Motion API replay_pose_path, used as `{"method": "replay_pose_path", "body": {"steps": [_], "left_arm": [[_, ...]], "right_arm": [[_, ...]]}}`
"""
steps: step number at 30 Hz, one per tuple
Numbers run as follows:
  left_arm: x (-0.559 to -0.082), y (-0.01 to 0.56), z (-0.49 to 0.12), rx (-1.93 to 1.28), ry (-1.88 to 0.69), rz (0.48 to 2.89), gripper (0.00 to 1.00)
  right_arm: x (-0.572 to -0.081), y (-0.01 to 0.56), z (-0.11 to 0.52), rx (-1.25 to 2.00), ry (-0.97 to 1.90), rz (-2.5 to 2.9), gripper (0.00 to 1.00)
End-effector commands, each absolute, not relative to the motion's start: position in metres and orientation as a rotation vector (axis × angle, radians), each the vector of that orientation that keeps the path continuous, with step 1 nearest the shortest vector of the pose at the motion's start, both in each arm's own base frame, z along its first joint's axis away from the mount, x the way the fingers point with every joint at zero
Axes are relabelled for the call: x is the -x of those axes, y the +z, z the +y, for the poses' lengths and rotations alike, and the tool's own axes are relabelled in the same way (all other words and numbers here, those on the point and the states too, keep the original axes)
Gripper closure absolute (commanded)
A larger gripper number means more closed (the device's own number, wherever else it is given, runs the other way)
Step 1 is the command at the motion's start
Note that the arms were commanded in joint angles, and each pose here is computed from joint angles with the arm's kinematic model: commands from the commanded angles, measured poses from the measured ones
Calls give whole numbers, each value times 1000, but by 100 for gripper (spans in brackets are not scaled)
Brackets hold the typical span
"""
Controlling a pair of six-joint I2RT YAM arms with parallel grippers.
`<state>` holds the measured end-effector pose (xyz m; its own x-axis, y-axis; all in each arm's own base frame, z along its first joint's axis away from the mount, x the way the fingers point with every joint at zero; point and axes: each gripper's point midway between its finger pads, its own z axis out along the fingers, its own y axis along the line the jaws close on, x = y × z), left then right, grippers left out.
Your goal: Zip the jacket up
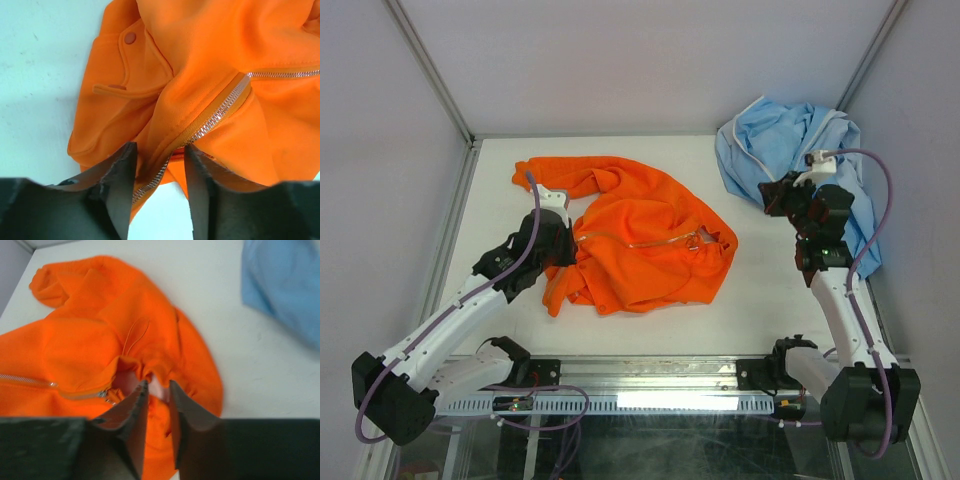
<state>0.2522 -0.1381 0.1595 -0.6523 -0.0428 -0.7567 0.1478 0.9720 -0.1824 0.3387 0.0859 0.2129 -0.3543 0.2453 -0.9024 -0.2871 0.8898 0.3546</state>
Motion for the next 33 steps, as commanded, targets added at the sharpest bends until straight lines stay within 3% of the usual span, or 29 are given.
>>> {"method": "replay_pose_path", "body": {"steps": [1,7,10,16,20,25,33], "left_arm": [[-262,194,-135,22,-331,2133,54],[-261,252,-122,103,-361,1961,22],[-254,289,-108,143,-375,1847,13],[-221,363,-72,201,-419,1578,1],[-195,389,-50,220,-447,1422,1],[-179,384,-39,261,-504,1291,1],[-184,360,-36,290,-485,1284,1]], "right_arm": [[-314,204,107,88,634,1875,69],[-299,233,77,-2,464,1818,35],[-283,265,68,-26,422,1732,2],[-249,314,39,-129,315,1585,1],[-229,327,20,-235,262,1527,1],[-209,333,10,-264,240,1443,1],[-197,332,8,-263,242,1387,1]]}}
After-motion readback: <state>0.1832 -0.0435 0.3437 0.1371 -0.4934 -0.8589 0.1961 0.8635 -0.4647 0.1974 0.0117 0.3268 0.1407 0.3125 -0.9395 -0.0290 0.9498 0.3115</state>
